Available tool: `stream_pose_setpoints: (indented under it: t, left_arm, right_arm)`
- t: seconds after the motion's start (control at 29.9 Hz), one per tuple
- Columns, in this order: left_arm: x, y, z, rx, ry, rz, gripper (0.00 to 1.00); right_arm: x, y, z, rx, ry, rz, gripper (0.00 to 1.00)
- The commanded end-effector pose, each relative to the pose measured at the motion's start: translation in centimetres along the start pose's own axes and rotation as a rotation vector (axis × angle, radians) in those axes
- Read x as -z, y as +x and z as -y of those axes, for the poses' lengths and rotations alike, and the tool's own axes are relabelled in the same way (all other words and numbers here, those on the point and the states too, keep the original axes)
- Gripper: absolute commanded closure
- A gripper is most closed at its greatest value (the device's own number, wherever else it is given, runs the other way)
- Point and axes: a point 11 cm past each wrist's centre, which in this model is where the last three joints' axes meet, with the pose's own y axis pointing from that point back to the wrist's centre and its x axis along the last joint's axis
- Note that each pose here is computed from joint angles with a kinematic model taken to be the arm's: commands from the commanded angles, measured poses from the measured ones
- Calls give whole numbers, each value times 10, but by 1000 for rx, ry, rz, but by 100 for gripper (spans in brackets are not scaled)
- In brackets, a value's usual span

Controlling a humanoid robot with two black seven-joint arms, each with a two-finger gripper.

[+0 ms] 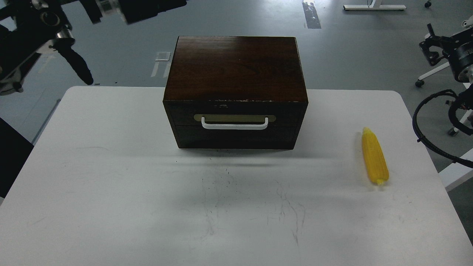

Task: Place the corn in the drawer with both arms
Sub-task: 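Reach the left gripper to the white drawer handle and grasp it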

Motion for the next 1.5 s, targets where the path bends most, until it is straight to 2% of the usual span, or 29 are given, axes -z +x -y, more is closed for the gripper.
stream_pose_setpoints:
  t: [0.0, 0.23, 0.33, 0.37, 0.43, 0.53, 0.84, 1.17, 1.24, 1.4, 1.47]
  left_arm:
    - [-24, -27, 23, 116, -29, 185, 5]
    - [-39, -95, 49, 393, -16, 586, 10]
    - [-18, -124, 52, 537, 48, 757, 15]
    - [-18, -124, 52, 538, 49, 758, 15]
    - [3, -145, 45, 668, 101, 876, 16]
    - [14, -159, 38, 796, 121, 949, 16]
    - [35, -167, 30, 861, 161, 1011, 20]
    - [53, -175, 19, 928, 192, 1040, 20]
    - [53, -173, 20, 927, 194, 1044, 22]
    - [62, -168, 22, 926, 230, 1039, 36]
    - [63, -171, 21, 928, 228, 1033, 36]
  right_arm:
    - [8, 2, -1, -2, 10, -10, 0]
    - [17, 7, -4, -8, 18, -27, 0]
    - [18, 7, -4, -10, 28, -27, 0]
    - [18, 7, -4, -11, 28, -27, 0]
    - [18, 7, -4, -11, 28, -27, 0]
    - [19, 7, -4, -12, 29, -27, 0]
    - [25, 13, -5, -31, 44, -37, 0]
    - [46, 24, -7, -68, 89, -62, 0]
    - [51, 18, -4, -54, 99, -63, 0]
    - [53, 13, -2, -34, 99, -63, 0]
    - [53, 13, -2, -36, 99, -63, 0]
